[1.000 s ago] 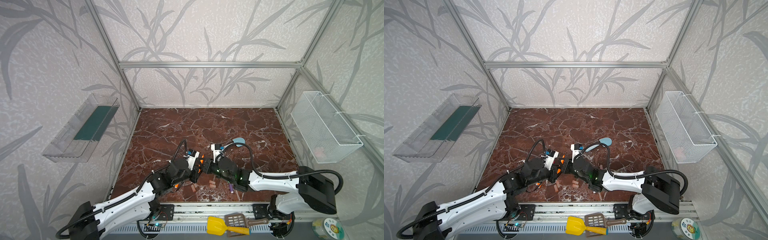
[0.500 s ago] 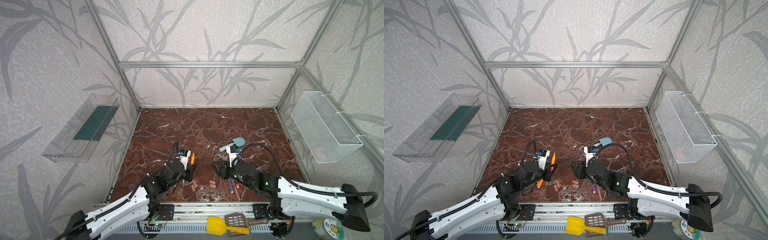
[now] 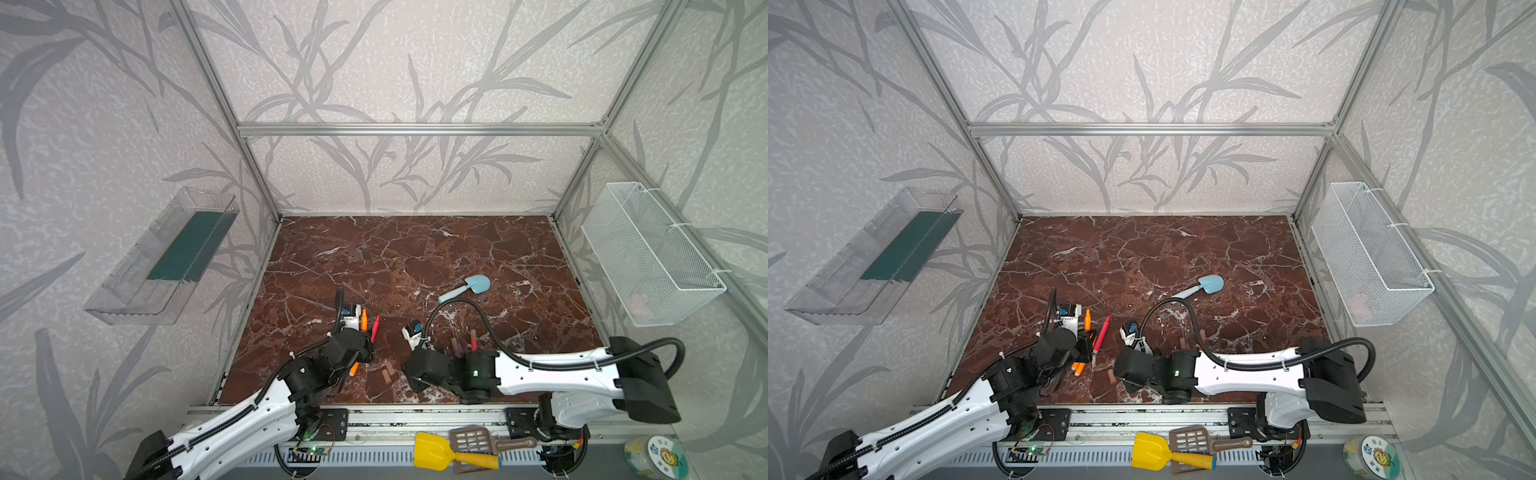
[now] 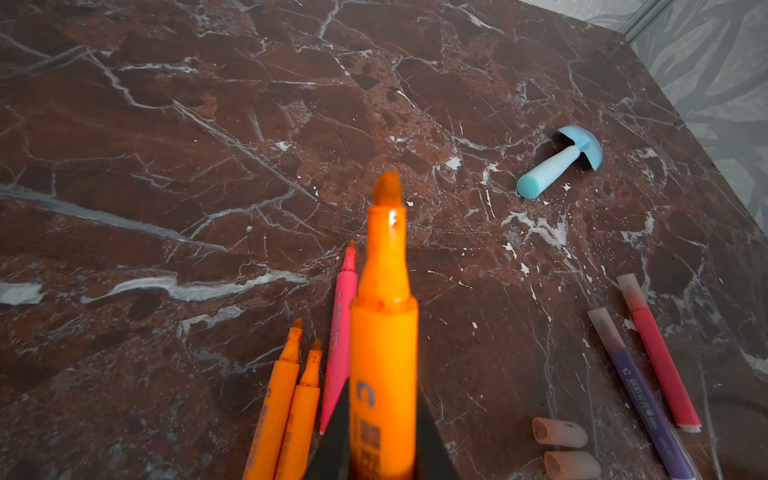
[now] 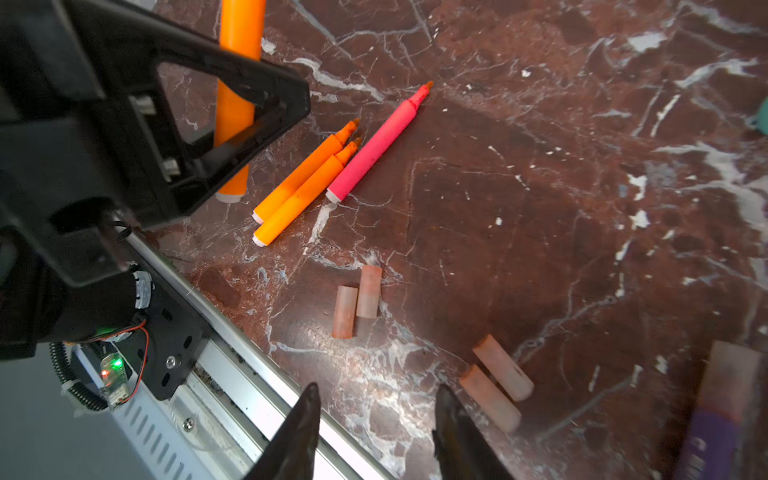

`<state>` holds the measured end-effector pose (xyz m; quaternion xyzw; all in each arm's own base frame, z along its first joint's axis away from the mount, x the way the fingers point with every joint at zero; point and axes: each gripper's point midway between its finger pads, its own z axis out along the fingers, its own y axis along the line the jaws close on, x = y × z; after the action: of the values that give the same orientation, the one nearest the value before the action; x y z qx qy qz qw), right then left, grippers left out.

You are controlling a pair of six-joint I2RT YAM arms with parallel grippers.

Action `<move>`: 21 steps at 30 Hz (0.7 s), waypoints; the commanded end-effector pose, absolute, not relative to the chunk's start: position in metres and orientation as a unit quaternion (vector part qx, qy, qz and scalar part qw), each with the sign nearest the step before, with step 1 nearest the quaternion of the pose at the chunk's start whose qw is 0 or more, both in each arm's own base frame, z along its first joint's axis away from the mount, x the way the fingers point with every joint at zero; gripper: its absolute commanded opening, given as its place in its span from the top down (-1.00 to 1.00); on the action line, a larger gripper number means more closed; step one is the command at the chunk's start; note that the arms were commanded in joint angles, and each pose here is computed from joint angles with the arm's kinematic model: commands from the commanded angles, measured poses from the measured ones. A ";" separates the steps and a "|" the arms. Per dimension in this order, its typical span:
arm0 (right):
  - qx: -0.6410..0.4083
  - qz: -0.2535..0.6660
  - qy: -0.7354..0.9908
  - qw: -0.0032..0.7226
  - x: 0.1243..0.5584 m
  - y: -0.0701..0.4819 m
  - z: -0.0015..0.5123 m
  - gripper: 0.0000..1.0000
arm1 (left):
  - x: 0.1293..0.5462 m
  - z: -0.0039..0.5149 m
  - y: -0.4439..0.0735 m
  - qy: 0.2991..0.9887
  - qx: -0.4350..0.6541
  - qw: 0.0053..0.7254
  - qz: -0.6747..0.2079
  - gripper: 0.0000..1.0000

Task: Insert the pens into the pen caps
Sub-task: 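Move the right gripper over the pale pink caps and lower toward one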

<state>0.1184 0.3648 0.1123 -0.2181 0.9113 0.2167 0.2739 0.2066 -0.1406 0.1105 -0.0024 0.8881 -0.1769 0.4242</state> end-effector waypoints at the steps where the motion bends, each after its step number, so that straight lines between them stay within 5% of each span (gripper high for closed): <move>1: -0.246 0.180 0.919 0.250 0.113 0.367 0.094 0.15 | 0.204 0.102 -0.119 0.892 -0.039 0.424 -0.150 1.00; 21: -0.277 0.082 0.934 0.212 0.115 0.386 0.037 0.29 | 0.203 0.100 -0.102 0.889 -0.077 0.422 -0.161 1.00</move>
<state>0.1125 0.3868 0.0349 -0.2722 0.9346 0.1027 0.2047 0.2043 -0.1065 0.1063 -0.0692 0.8841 -0.1700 0.4298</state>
